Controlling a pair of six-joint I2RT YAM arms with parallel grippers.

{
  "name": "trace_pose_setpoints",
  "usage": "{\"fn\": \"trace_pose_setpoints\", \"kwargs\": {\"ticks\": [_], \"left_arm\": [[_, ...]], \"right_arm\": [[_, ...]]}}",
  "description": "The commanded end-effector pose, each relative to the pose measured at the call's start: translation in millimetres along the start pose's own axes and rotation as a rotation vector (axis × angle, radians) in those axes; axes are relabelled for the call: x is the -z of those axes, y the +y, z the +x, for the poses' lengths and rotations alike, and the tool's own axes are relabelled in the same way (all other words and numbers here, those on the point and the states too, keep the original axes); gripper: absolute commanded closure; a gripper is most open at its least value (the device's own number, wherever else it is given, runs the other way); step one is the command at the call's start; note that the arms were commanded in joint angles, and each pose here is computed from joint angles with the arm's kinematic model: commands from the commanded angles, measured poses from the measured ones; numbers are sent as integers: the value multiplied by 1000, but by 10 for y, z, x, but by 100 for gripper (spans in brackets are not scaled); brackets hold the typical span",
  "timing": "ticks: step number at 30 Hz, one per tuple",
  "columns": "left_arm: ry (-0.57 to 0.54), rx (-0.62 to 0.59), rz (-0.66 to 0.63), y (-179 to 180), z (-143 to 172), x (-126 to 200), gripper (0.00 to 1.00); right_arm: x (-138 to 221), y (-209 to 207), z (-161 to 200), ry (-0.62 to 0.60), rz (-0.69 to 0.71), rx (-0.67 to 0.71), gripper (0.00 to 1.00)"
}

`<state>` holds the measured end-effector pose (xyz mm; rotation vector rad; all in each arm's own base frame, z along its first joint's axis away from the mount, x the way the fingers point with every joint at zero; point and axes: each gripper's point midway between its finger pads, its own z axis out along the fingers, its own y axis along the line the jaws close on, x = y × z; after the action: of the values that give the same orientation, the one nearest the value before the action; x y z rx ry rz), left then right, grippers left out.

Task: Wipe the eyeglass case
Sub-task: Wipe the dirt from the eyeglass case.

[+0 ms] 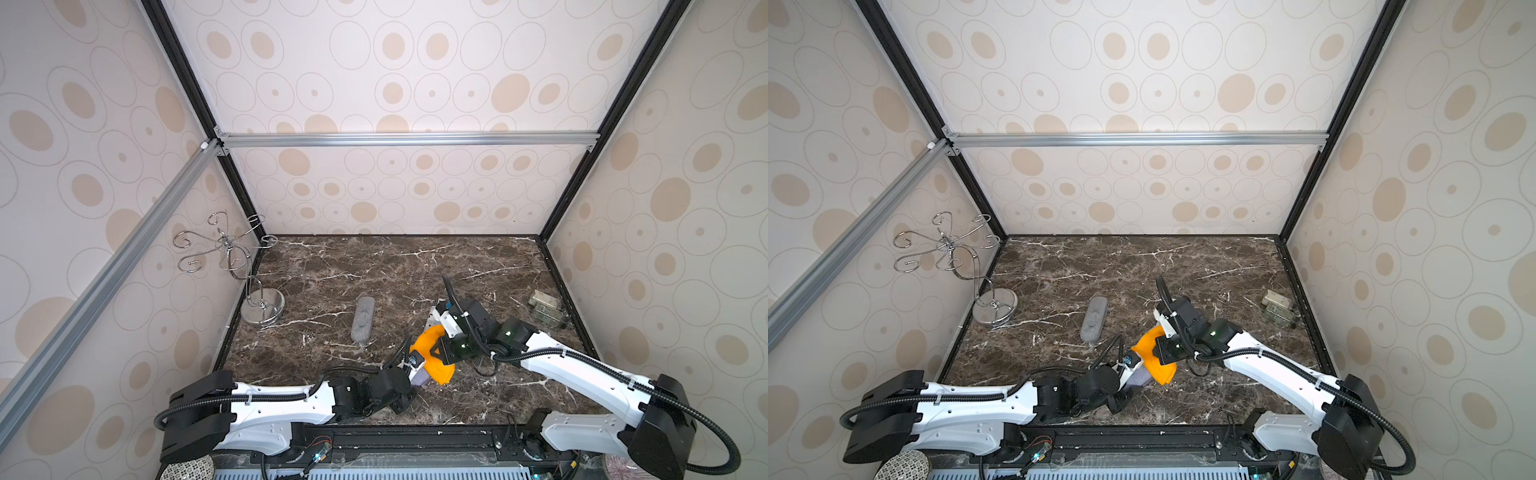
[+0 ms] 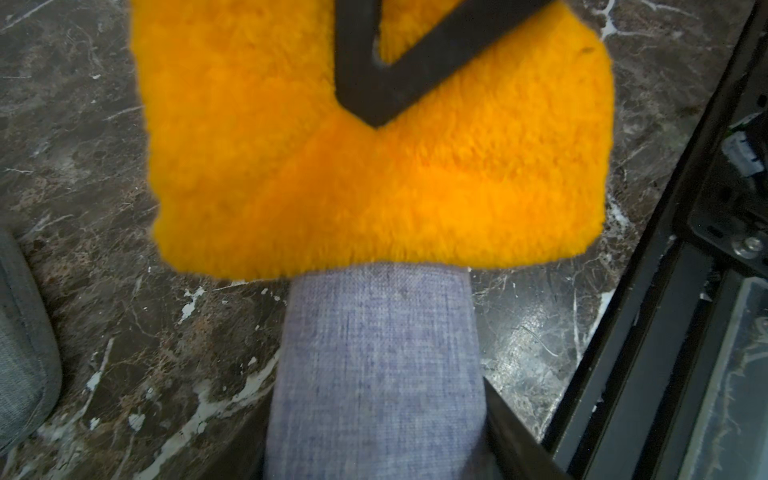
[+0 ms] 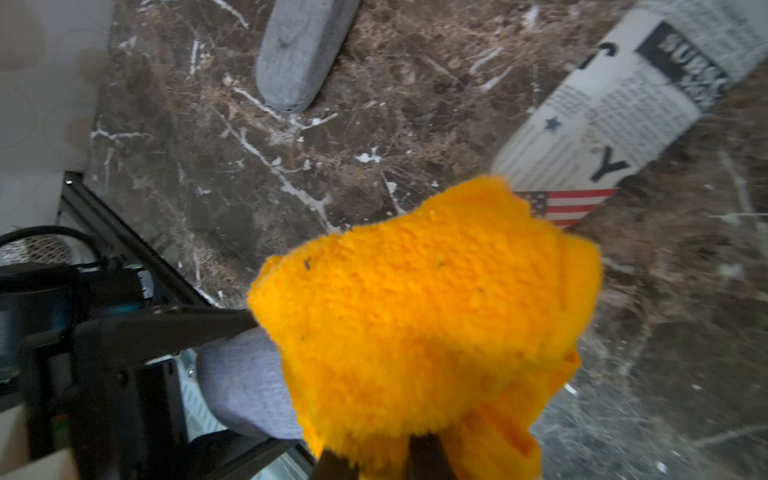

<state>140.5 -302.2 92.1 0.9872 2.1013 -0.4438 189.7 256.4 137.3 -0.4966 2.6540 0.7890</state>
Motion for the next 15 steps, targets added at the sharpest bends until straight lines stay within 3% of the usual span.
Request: {"fn": "trace_pose_setpoints", "kwargs": {"ticks": [1,4,11,13,15], "left_arm": [[-147,43,-4,-47,-438,61,50],[-143,57,-7,-30,-396,59,50],[-150,83,26,-80,-400,66,51],[-155,95,36,-94,-406,67,51],[-156,108,47,-111,-404,68,51]], "right_arm": [[-91,295,165,58,-168,-13,100],[-107,188,185,50,-119,-29,100],[55,-482,142,22,235,-65,100],[87,-442,91,-1,219,-52,100],[59,-240,58,-6,104,-30,100]]}}
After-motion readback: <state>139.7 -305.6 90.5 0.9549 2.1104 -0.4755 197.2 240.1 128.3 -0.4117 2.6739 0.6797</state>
